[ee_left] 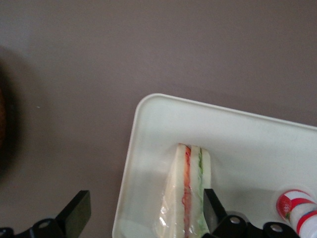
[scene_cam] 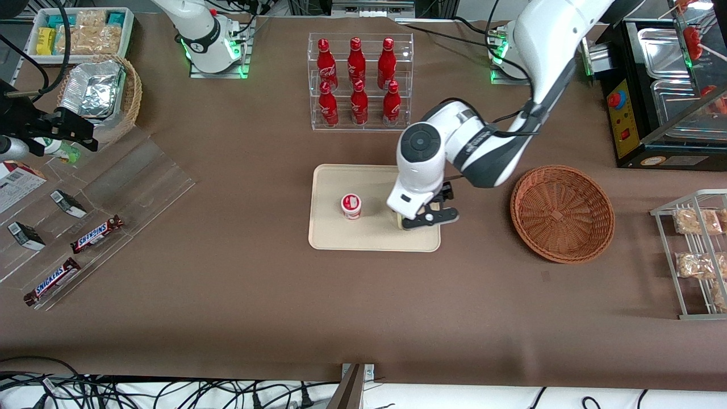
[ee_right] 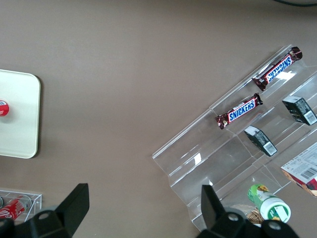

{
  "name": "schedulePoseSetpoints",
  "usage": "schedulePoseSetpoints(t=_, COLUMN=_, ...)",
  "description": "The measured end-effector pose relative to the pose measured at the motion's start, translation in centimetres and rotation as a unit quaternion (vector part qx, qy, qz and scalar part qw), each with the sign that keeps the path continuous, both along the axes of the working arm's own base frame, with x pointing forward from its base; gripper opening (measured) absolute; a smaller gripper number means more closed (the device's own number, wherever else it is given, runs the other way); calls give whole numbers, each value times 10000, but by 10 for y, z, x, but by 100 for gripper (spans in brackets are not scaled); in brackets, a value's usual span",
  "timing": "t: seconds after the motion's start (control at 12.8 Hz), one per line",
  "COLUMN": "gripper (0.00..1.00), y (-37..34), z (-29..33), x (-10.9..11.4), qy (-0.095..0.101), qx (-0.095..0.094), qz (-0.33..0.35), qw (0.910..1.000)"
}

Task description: Place sandwich from basket to tray

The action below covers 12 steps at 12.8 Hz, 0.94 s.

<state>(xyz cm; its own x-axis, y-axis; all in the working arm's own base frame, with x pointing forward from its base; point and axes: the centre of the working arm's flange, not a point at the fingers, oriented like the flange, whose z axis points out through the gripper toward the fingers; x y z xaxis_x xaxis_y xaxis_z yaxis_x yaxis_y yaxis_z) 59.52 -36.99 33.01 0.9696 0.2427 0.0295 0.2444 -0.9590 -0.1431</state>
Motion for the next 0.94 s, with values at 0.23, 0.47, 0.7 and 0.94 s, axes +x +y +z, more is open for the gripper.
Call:
schedulePoseSetpoints(t=0.23, gripper=100, y=47, z=43, x=22, qy=79, qx=-56, qz=168, qw=9998)
schedulePoseSetpoints(t=0.47, gripper=100, y=121, z=81, x=43, qy=342, qx=-205, qz=-33, qw=9992)
schedulePoseSetpoints(t=0.7, gripper=100, y=188, z=105, x=59, qy=528, qx=-223, qz=-300, qw=9979)
schedulePoseSetpoints(t=0.94, gripper=100, y=240, z=111, x=70, qy=662, qx=-432, qz=-618, qw=9950)
